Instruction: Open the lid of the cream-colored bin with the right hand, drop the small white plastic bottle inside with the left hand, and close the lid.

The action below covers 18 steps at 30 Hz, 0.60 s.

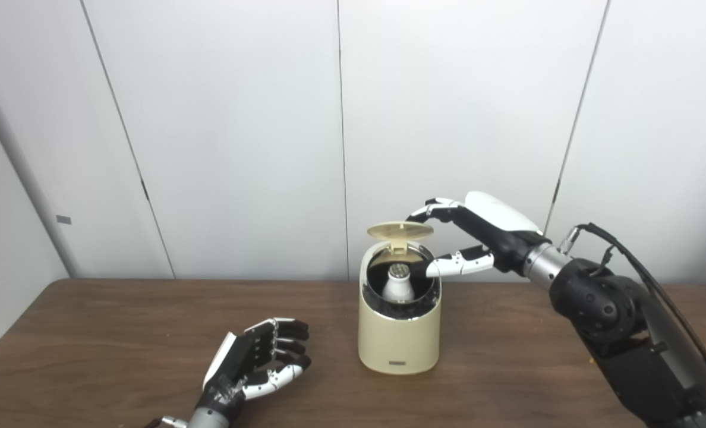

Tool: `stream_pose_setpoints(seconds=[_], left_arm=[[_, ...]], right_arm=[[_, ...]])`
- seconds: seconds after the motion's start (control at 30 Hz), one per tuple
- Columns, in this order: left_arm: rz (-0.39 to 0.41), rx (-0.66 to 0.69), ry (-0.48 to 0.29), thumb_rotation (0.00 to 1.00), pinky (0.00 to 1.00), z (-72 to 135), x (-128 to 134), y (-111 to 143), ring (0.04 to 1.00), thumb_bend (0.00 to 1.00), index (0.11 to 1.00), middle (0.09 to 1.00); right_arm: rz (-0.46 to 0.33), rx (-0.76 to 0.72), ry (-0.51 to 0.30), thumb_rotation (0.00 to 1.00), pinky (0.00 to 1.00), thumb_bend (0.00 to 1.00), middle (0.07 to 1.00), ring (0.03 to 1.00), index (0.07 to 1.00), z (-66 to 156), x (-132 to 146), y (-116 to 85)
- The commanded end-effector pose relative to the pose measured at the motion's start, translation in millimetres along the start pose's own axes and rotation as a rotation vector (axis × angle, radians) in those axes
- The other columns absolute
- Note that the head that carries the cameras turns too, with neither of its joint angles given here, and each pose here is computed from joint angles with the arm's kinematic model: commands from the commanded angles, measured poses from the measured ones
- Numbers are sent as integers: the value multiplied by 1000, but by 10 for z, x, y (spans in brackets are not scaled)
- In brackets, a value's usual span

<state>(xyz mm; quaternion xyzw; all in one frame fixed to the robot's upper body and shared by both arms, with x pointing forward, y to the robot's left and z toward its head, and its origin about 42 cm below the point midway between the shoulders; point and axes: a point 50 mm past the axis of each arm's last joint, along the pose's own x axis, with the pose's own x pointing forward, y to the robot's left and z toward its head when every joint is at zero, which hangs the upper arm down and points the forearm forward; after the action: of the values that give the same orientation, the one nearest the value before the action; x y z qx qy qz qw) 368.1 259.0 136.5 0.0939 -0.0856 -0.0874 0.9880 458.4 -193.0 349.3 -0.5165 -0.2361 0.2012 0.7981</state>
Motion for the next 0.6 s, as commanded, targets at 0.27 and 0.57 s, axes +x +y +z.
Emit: stream_pose_setpoints(seconds=[0.27, 0.57], left_arm=[[15, 33, -81, 0, 555, 191, 113, 73, 628, 489, 666, 679], [18, 19, -79, 0, 560, 221, 131, 78, 640, 500, 670, 688]], right_arm=[[0, -77, -131, 718, 855, 645, 784, 904, 732, 317, 46, -305], [63, -118, -175, 658, 831, 615, 759, 900, 709, 442, -15, -265]])
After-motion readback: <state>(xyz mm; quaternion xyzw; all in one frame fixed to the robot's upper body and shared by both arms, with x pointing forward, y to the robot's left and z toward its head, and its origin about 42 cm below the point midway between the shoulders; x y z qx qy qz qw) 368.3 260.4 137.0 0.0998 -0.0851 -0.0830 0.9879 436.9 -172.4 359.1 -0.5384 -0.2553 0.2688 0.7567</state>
